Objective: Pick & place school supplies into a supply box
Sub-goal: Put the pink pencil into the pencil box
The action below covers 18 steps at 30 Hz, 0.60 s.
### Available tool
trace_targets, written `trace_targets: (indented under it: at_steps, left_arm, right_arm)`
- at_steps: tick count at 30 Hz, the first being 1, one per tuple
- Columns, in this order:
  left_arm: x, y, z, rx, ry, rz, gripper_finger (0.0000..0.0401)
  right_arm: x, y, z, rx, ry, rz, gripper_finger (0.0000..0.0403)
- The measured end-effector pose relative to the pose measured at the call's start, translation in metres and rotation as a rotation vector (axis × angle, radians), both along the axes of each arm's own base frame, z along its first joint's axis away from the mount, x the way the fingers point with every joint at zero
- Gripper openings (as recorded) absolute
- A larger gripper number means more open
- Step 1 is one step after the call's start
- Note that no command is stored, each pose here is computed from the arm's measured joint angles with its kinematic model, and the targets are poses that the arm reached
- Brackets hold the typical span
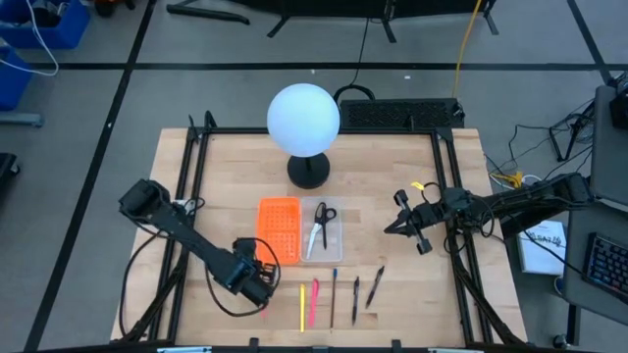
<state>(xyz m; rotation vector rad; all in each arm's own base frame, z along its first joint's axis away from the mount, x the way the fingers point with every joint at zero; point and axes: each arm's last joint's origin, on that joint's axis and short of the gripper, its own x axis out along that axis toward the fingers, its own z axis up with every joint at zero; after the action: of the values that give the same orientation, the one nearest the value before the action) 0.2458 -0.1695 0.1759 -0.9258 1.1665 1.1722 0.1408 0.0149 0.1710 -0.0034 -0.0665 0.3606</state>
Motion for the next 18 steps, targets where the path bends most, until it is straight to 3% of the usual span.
trace_targets:
  at_steps: [8, 18]
  left_arm:
    - [0.004, -0.003, -0.010, -0.029, 0.027, 0.014, 0.0189]
    - [0.004, 0.006, -0.017, -0.002, 0.041, 0.036, 0.0169]
  right_arm:
    - [0.000, 0.000, 0.002, 0.050, -0.004, 0.004, 0.0000]
    - [0.000, 0.000, 0.003, 0.051, -0.010, 0.004, 0.0000]
